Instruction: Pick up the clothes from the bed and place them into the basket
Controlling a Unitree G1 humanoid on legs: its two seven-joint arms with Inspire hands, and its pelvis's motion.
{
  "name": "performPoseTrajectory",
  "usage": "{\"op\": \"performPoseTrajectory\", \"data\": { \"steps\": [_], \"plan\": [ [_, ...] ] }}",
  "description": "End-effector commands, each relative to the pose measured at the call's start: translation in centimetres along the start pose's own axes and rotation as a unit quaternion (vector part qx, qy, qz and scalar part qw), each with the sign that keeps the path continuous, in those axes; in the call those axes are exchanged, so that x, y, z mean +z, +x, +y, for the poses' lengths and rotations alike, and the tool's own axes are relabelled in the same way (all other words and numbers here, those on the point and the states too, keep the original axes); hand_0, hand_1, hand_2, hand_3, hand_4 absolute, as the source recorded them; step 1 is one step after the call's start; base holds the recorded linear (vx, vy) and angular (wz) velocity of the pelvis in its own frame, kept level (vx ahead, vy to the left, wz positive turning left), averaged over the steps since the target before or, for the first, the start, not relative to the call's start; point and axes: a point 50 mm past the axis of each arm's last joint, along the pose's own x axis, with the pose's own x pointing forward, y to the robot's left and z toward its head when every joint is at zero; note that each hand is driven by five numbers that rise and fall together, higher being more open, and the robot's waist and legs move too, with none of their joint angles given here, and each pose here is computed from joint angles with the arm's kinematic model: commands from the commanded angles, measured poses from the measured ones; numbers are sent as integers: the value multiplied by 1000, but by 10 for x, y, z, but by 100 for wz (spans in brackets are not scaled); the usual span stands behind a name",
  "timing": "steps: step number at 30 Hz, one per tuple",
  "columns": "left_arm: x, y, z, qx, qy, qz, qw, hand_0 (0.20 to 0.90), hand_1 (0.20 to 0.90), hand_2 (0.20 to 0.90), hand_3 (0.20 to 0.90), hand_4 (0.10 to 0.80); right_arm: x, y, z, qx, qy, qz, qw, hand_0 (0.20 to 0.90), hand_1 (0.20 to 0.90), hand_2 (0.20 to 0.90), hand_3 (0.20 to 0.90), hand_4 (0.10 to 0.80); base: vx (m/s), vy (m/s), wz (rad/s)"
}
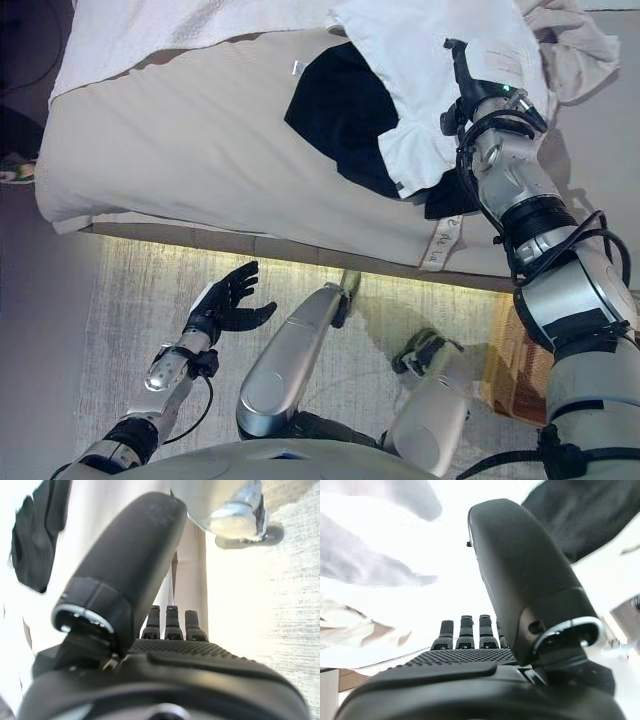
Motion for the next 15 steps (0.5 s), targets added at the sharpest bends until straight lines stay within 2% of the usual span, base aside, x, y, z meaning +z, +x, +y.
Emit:
{"op": "performPoseTrajectory", "data": {
  "steps": [1, 5, 10, 11, 12, 13, 14, 15],
  "plan": [
    [29, -3, 9, -4, -11, -87, 996, 900, 900, 900, 900, 800, 11, 18, -75, -95, -56, -12, 994, 900, 900, 900, 900, 800, -55, 24, 12],
    [40, -2, 7, -11, -21, -116, 993, 900, 900, 900, 900, 800, 6, 22, -82, -84, -100, 15, 991, 900, 900, 900, 900, 800, -38, 34, 4],
    [46, -4, 7, -16, -28, -130, 991, 900, 900, 900, 900, 800, -8, 23, -86, -79, -103, 55, 990, 900, 900, 900, 900, 800, -16, -10, 20],
    [46, -4, 7, -18, -29, -133, 990, 900, 900, 900, 900, 800, -11, 24, -87, -78, -107, 62, 989, 759, 759, 759, 735, 635, -39, -22, 14],
    [47, -5, 6, -22, -32, -136, 990, 900, 900, 900, 900, 800, -14, 24, -92, -79, -113, 68, 988, 526, 526, 526, 464, 364, -40, -23, -10],
    [47, -5, 6, -22, -32, -136, 990, 900, 900, 900, 900, 800, -14, 24, -93, -80, -114, 69, 988, 479, 479, 479, 409, 309, -38, -28, -15],
    [48, -6, 5, -26, -32, -137, 990, 900, 900, 900, 900, 800, -18, 24, -95, -83, -114, 73, 987, 300, 300, 300, 200, 100, -24, -35, -3],
    [47, -7, 6, -27, -33, -135, 990, 900, 900, 900, 900, 800, -22, 23, -96, -85, -113, 78, 987, 300, 300, 300, 200, 100, -22, -33, 12]
  ]
}}
